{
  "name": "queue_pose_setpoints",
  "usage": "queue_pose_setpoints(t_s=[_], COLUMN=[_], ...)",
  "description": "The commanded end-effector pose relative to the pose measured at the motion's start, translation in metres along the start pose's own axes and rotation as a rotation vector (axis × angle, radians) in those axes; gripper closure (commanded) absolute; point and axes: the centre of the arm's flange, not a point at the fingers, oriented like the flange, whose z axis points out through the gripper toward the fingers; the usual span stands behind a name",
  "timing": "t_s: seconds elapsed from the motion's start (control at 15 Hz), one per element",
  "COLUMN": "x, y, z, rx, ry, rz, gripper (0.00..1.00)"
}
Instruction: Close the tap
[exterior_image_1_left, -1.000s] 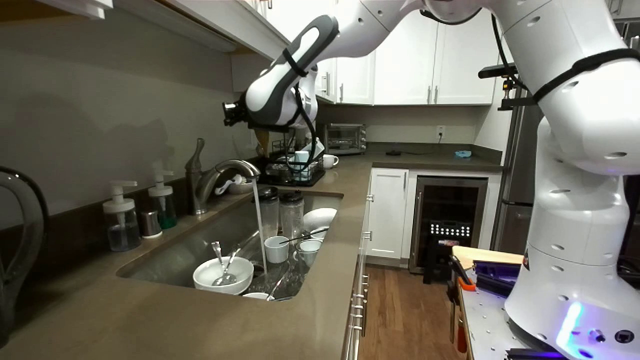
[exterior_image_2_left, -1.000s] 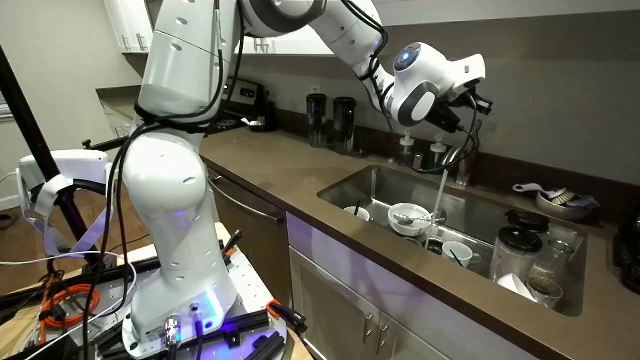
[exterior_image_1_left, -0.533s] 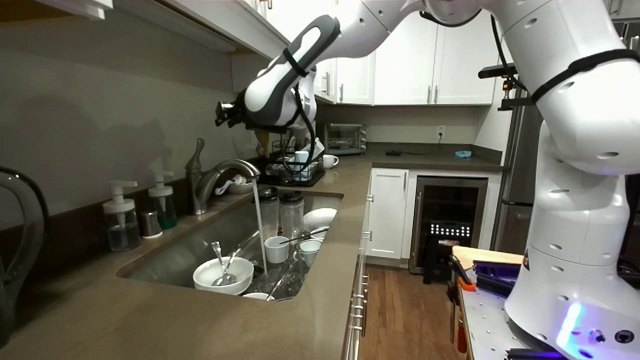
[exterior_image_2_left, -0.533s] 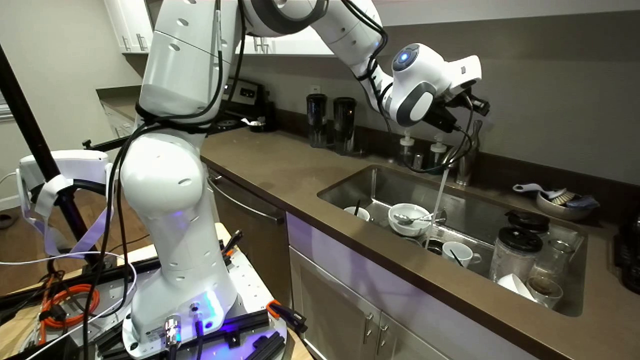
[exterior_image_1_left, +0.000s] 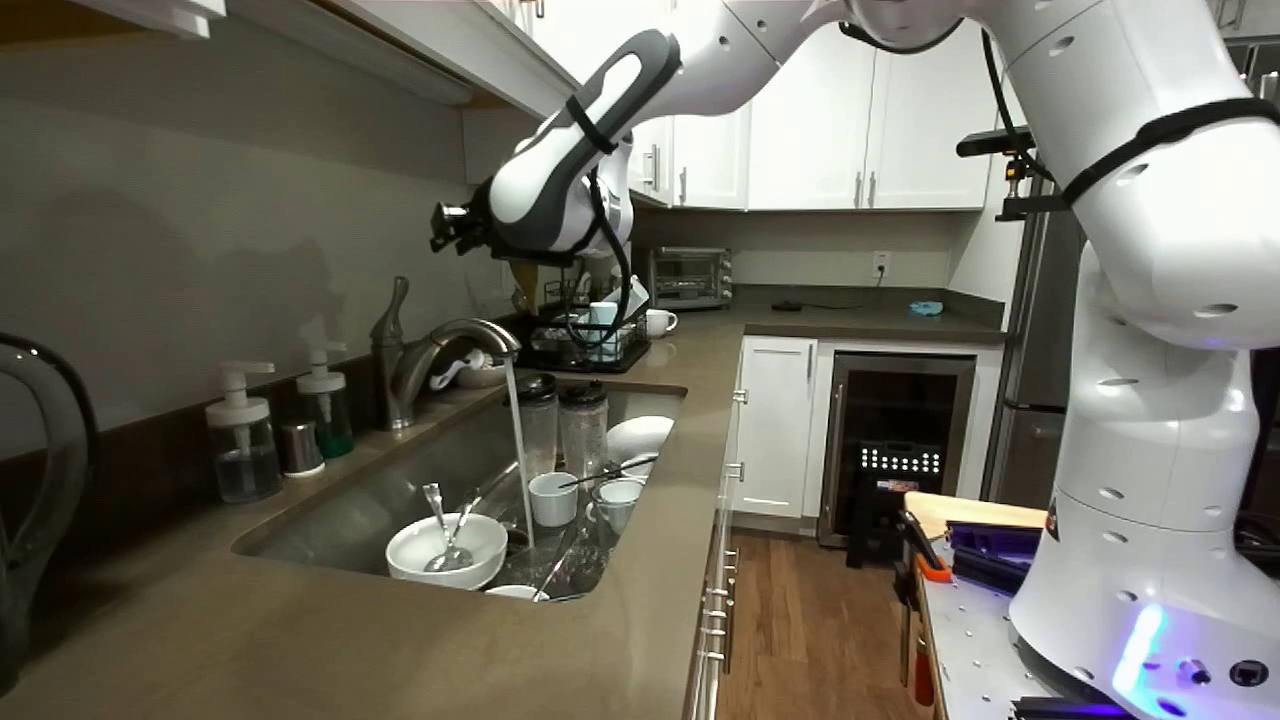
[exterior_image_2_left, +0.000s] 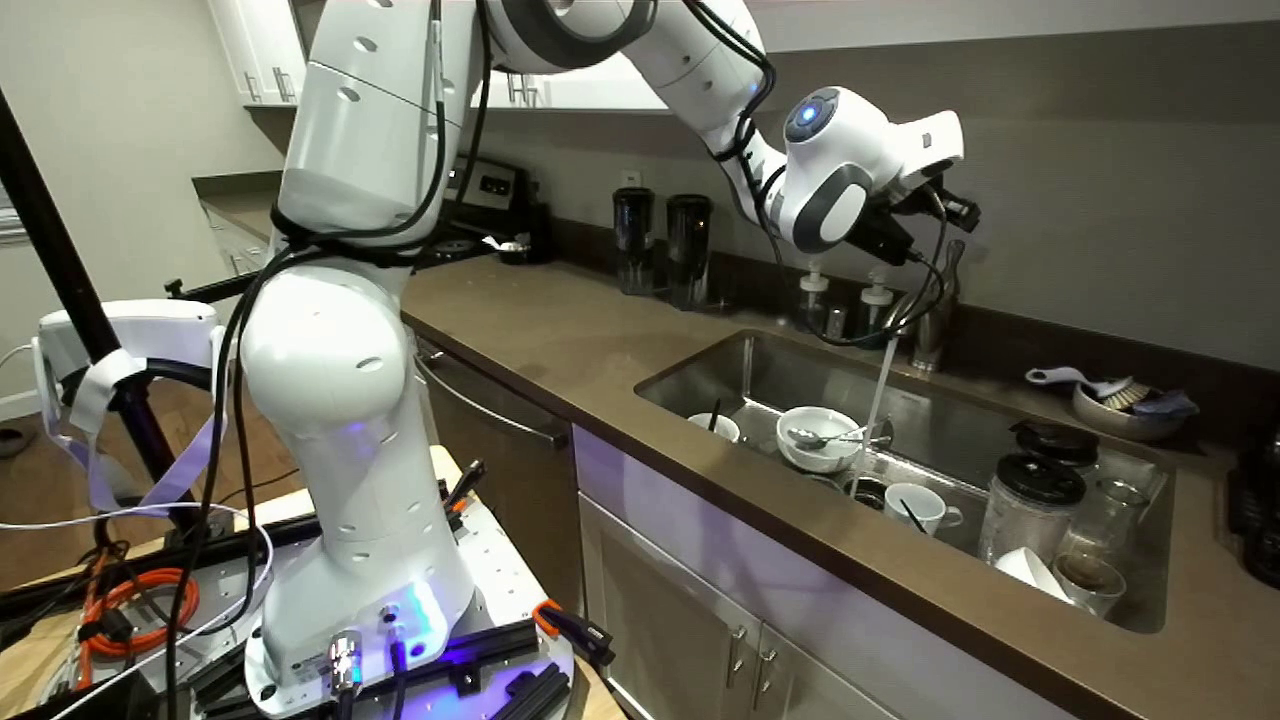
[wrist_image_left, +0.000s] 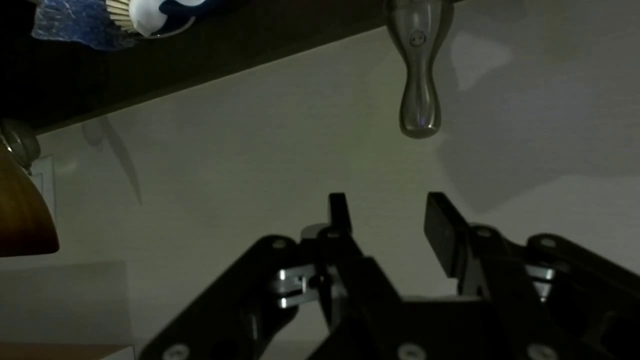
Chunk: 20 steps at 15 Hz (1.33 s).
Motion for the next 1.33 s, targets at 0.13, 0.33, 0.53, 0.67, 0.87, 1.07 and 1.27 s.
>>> queue_pose_setpoints(t_s=[0.13,0.33,0.53,0.67,0.87,1.07,1.27], x=[-0.019,-0.03,-0.029,-0.027,-0.026,-0.025,-0.023], y=[-0.019,-0.038,-0.052,-0.056,-0.051,-0.043,-0.039], z=[-0.002,-0.004,0.002,0.006,0.017,0.033,0.047], rx=[-0.008,-0.004,-0.013,-0.017,-0.033,-0.028,-0.006], ry=[0.03,0.058,0.073,0.079,0.078,0.078,0.055], rz=[0.014,0.028,0.033,0.033,0.03,0.033,0.05], gripper=[0.18,0.02,0.29,0.28,0.48,0.67,0.88])
